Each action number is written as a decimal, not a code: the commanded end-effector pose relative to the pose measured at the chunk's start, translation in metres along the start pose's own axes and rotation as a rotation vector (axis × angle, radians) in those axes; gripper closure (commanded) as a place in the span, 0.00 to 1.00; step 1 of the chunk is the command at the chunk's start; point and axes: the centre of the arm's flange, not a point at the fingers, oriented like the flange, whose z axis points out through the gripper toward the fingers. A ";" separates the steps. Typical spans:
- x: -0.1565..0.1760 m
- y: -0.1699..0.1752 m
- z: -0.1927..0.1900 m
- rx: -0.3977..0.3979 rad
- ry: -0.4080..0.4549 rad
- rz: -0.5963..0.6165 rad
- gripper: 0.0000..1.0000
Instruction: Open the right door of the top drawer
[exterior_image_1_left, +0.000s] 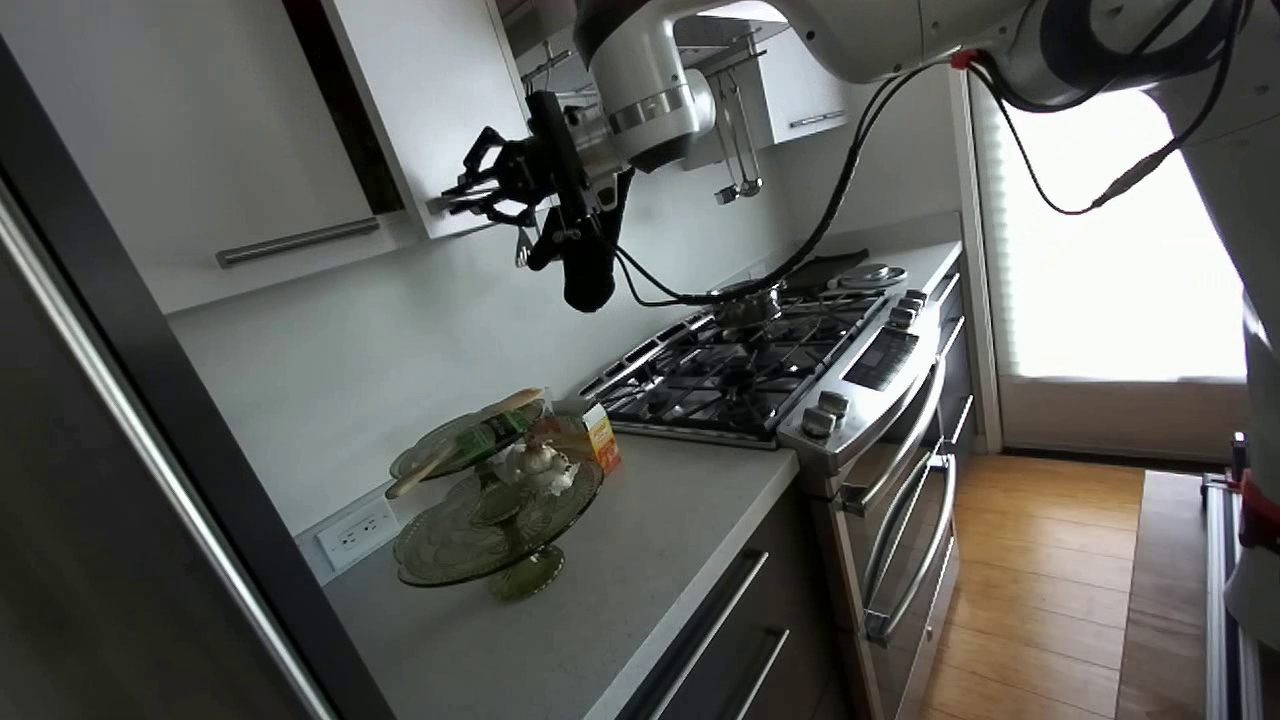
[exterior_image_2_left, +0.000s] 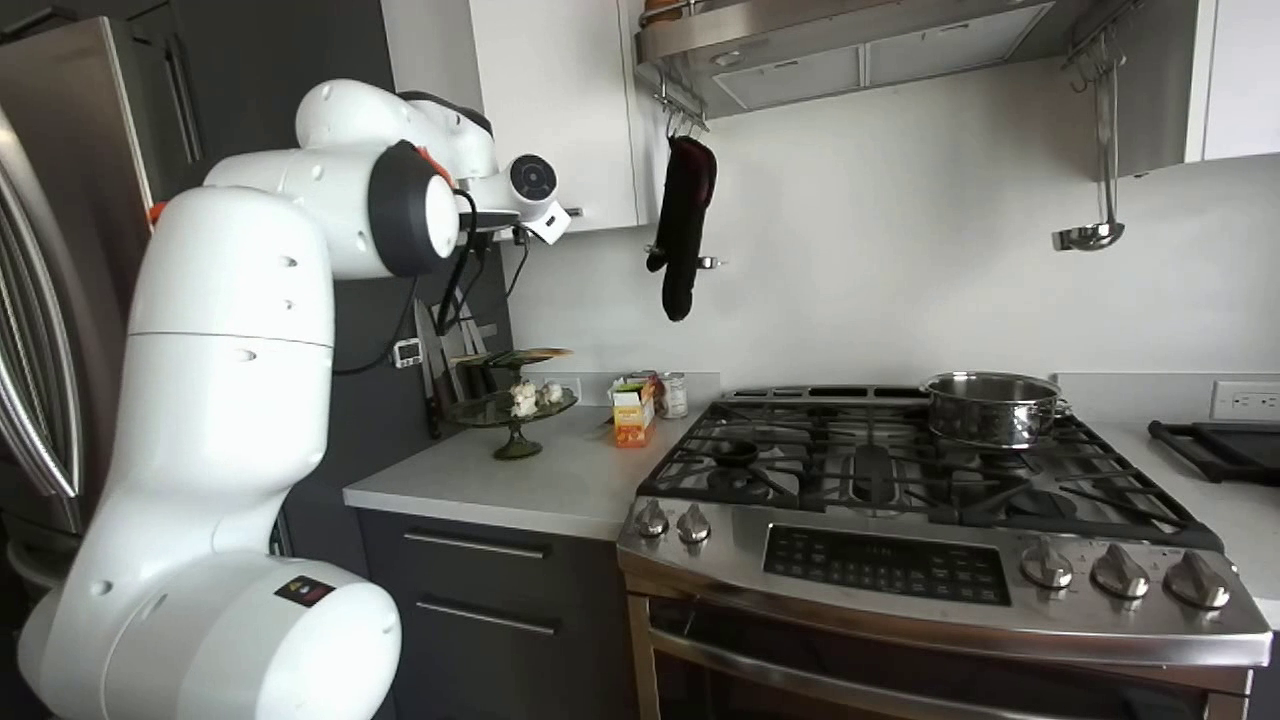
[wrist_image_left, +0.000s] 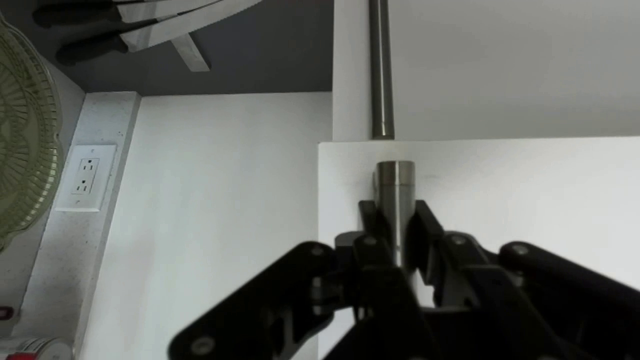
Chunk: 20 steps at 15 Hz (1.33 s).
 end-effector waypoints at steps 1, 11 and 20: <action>-0.044 0.009 -0.070 -0.008 -0.096 0.003 0.95; -0.046 0.026 -0.185 0.031 0.012 -0.054 0.95; -0.055 0.025 -0.284 0.040 0.162 -0.099 0.26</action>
